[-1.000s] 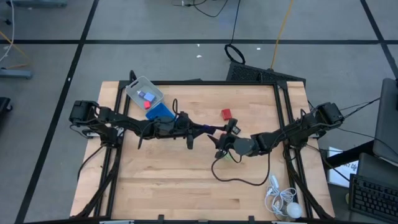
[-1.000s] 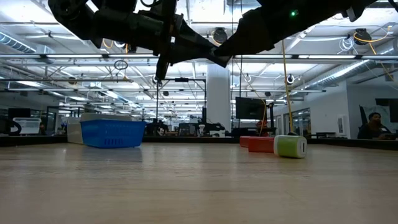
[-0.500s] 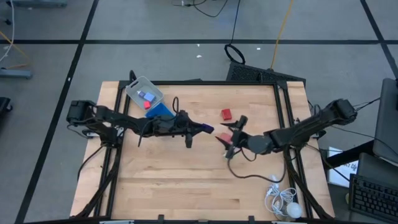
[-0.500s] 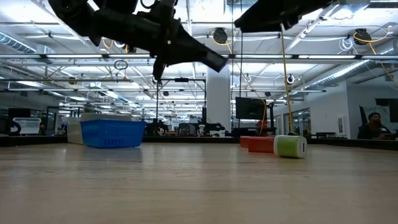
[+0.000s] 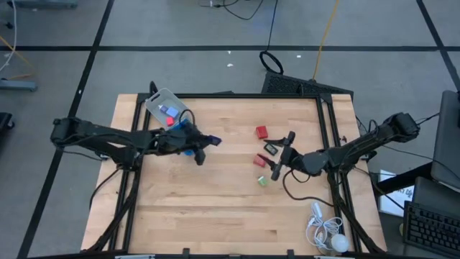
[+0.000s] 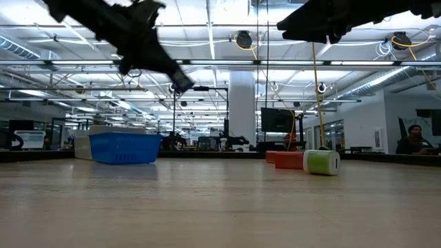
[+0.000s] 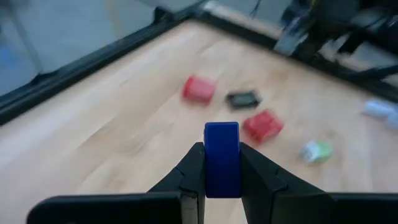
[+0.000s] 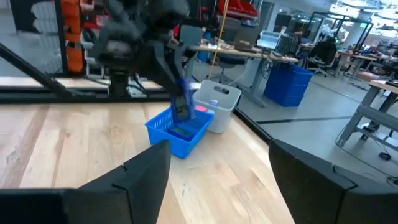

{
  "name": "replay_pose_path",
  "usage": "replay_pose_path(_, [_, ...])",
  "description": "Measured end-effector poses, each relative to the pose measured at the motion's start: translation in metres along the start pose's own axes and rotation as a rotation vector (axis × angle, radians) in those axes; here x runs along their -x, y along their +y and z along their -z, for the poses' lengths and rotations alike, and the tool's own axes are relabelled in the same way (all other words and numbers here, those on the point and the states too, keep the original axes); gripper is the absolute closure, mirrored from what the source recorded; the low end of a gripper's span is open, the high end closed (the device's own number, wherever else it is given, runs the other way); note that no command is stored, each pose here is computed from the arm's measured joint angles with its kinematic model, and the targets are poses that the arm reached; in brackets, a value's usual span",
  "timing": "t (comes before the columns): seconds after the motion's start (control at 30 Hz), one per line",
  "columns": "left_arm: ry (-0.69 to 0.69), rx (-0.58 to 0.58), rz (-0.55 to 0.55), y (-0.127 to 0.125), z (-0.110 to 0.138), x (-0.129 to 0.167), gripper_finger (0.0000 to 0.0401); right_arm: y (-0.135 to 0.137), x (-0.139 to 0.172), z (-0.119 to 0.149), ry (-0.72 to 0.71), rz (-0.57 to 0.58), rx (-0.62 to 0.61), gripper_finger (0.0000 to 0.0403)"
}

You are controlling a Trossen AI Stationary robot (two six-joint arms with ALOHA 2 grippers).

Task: Pick & Place Office items
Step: Put the dark blue digital timer into the blue bin

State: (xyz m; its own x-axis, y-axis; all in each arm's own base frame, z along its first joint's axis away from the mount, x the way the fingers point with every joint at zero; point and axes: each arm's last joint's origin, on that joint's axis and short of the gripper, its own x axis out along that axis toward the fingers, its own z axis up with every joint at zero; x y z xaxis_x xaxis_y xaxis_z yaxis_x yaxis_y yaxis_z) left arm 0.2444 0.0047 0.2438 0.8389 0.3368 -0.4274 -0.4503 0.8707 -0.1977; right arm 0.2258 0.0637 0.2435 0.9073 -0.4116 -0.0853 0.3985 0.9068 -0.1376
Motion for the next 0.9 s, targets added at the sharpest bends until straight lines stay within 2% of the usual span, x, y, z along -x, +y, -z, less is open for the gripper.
replay_pose_path(0.17, [0.051, 0.030, -0.097, 0.021, 0.021, 0.015, 0.0338, -0.001, 0.000, 0.001, -0.011, 0.002, -0.001, 0.0144])
replay_pose_path(0.37, [0.025, 0.135, -0.147, 0.049, 0.039, 0.031, 0.0338, -0.001, 0.000, 0.001, -0.011, 0.002, -0.006, 0.0145])
replay_pose_path(0.6, [0.078, 0.255, -0.220, 0.073, 0.064, 0.037, 0.0335, -0.002, -0.001, 0.001, -0.010, 0.008, -0.009, 0.0145])
replay_pose_path(0.9, [0.151, 0.328, -0.189, 0.086, 0.074, 0.033, 0.0332, -0.004, -0.003, 0.001, -0.008, 0.020, -0.039, 0.0145])
